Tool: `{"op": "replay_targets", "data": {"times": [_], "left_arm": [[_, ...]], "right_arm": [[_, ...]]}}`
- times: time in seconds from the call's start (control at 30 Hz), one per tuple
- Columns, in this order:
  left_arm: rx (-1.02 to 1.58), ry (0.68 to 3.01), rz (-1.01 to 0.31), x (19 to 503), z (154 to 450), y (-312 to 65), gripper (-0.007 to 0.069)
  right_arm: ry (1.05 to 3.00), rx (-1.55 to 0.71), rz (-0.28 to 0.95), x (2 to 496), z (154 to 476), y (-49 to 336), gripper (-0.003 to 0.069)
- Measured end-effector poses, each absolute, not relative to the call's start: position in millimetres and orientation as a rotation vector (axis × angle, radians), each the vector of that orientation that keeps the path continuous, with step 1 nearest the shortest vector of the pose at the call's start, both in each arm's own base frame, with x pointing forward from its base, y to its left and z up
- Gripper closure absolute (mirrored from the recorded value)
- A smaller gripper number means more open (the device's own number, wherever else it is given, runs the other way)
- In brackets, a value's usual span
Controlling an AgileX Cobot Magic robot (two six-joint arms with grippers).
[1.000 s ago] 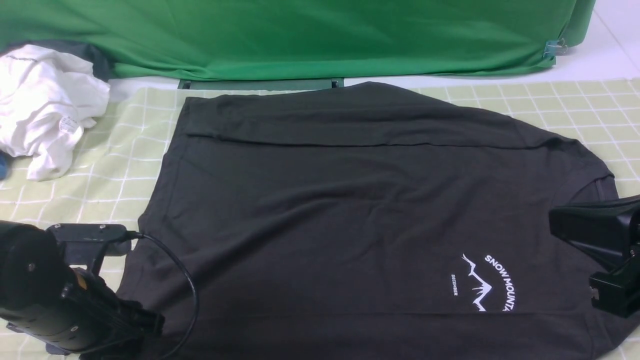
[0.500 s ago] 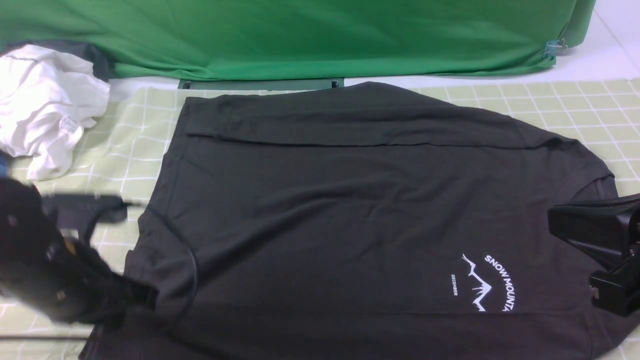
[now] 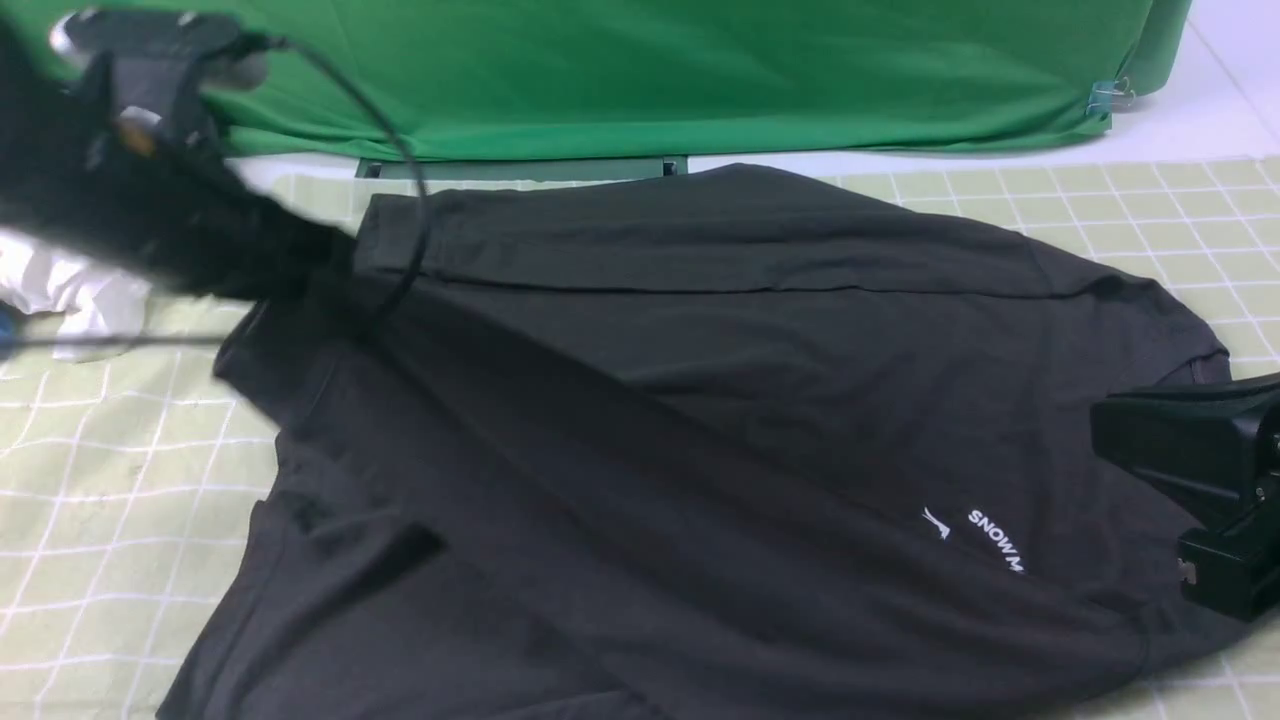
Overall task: Fold a long-sleeved shirt over a green coffee tablecloth.
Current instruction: 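Fold the left side of the black T-shirt inward over its body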
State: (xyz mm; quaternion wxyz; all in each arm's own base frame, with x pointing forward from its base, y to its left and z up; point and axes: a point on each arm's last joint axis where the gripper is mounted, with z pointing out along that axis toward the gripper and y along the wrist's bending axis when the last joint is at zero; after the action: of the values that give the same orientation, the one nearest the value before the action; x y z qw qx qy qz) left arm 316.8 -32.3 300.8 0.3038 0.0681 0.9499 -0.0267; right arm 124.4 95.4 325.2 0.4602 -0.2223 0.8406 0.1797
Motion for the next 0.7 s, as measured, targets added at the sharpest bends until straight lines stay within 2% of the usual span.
{"op": "replay_targets", "data": {"times": [0.3,0.7], "left_arm": [[0.158,2.581,0.077,388,264,-29,0.0608],[0.274,2.623,0.016,415,231,-37,0.0589]], "right_arm": [[2.077,-0.525,0.455,124,325,95,0.0592],[2.086,-0.501,0.468,124,325,95,0.0579]]}}
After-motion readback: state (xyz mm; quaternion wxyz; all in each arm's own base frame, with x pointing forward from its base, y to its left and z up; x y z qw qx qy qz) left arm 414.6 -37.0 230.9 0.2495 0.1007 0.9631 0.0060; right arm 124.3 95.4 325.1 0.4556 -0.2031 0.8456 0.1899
